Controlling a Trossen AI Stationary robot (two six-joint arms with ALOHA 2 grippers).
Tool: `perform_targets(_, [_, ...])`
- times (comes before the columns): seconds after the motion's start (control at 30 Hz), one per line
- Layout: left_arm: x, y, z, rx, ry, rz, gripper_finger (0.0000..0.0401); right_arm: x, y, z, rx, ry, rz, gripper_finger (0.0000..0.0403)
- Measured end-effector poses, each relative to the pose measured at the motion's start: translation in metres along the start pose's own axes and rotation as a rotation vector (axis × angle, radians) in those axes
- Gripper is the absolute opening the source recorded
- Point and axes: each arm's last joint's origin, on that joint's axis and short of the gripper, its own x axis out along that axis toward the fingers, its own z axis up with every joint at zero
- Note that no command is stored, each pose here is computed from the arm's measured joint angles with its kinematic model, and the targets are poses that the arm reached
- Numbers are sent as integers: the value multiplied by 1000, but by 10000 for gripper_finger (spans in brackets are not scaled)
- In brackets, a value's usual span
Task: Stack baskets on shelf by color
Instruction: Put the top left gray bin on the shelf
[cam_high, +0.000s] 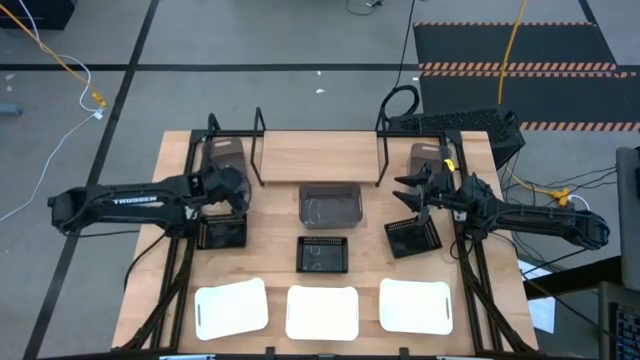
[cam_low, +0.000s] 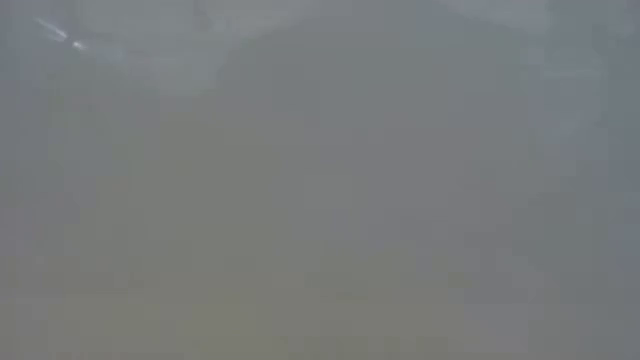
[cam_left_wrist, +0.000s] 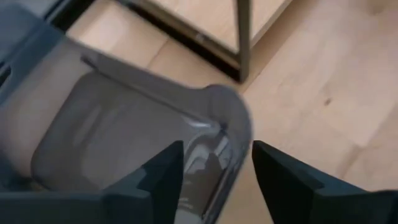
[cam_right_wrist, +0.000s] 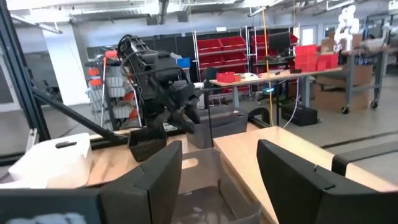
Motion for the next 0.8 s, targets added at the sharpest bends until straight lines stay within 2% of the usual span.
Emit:
perform_targets(0.13, [6, 1, -1, -11, 36, 15, 121, 0, 0, 0, 67, -1, 0, 200])
perform_targets(0.3, [5, 1, -1, -28, 35, 8, 17, 0, 0, 2, 67, -17, 2, 186])
perform_targets(0.4, [0, 1, 3, -75, 34, -7, 12, 0, 0, 2, 66, -24, 3, 177])
perform_targets(0.5, [-16, 2, 19, -93, 3, -19, 7, 0, 0, 3, 66, -26, 3, 168])
perform_targets(0.67, [-66, 10, 60, 54, -25, 1, 7, 0, 0, -1, 76, 8, 2, 158])
perform_targets(0.8, [-117, 21, 97, 194, -158, 1, 5, 0, 0, -7, 140, 75, 7, 149])
